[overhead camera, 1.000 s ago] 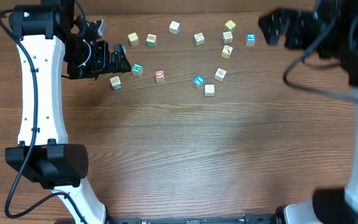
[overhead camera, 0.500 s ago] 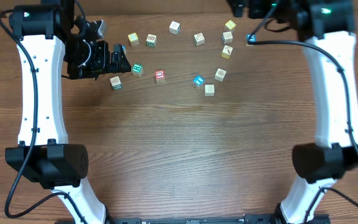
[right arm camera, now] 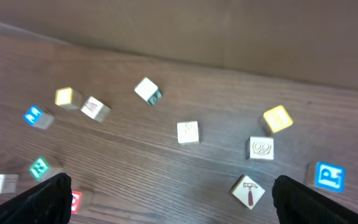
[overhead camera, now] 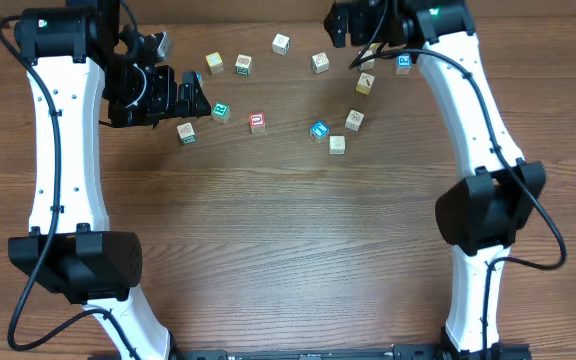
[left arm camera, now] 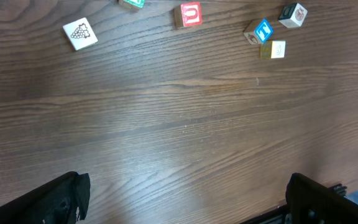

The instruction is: Form a horizontal line

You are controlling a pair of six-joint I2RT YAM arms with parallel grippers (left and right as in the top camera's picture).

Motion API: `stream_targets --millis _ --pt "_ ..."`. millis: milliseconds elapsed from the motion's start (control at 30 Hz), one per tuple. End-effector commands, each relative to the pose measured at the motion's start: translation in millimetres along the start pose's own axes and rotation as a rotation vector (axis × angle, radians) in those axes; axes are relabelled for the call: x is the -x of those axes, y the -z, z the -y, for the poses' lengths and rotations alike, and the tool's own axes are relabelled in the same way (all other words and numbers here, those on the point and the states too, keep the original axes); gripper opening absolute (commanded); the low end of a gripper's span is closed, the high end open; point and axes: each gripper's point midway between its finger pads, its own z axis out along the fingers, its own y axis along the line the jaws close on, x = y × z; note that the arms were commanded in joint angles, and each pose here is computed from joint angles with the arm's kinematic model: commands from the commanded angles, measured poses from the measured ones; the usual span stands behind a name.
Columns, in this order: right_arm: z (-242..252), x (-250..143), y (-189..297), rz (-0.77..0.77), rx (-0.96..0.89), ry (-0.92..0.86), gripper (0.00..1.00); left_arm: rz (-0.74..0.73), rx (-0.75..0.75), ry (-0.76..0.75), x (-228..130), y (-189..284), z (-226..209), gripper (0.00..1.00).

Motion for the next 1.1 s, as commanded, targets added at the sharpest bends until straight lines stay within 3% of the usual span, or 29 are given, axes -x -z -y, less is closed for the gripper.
stream_targets --millis 0,67,133,200,233,300,433,533,633,733,1067 --pt "-8.3 14.9 9.8 0.047 0.023 -0.046 1.0 0.011 -0.001 -0.009 4.1 0.8 3.0 1.0" --pt "-12.3 18.8 9.8 0.062 0.047 -0.055 0.94 0.011 -0.001 -0.009 4.1 0.8 3.0 1.0" --pt "-12.2 22.9 9.7 0.078 0.047 -0.051 0.7 0.011 -0.001 -0.009 4.1 0.8 3.0 1.0" --pt "-10.8 25.5 7.0 0.092 0.041 -0.049 0.32 0.011 -0.001 -0.009 4.1 0.8 3.0 1.0" --pt "-11.3 27.3 4.6 0.1 0.044 -0.046 0.22 0.011 -0.001 -0.009 4.1 0.8 3.0 1.0" --pt "-12.3 28.2 -1.2 0.107 0.047 -0.042 0.19 0.011 -0.001 -0.009 4.1 0.8 3.0 1.0" --pt "-17.8 23.9 -19.8 0.104 0.057 -0.029 0.19 0.011 -0.001 -0.009 4.1 0.8 3.0 1.0" --pt "-24.2 18.0 -37.2 0.095 0.067 -0.019 0.44 0.011 -0.001 -0.009 4.1 0.8 3.0 1.0" --pt "-25.7 6.9 -57.6 0.072 0.044 -0.012 0.5 0.011 -0.001 -0.009 4.1 0.8 3.0 1.0" --pt "-22.9 -5.4 -79.4 0.051 -0.001 -0.004 0.67 0.011 -0.001 -0.009 4.1 0.8 3.0 1.0" --pt "-12.6 -64.5 -147.5 -0.076 -0.042 0.07 0.8 0.011 -0.001 -0.009 4.1 0.8 3.0 1.0"
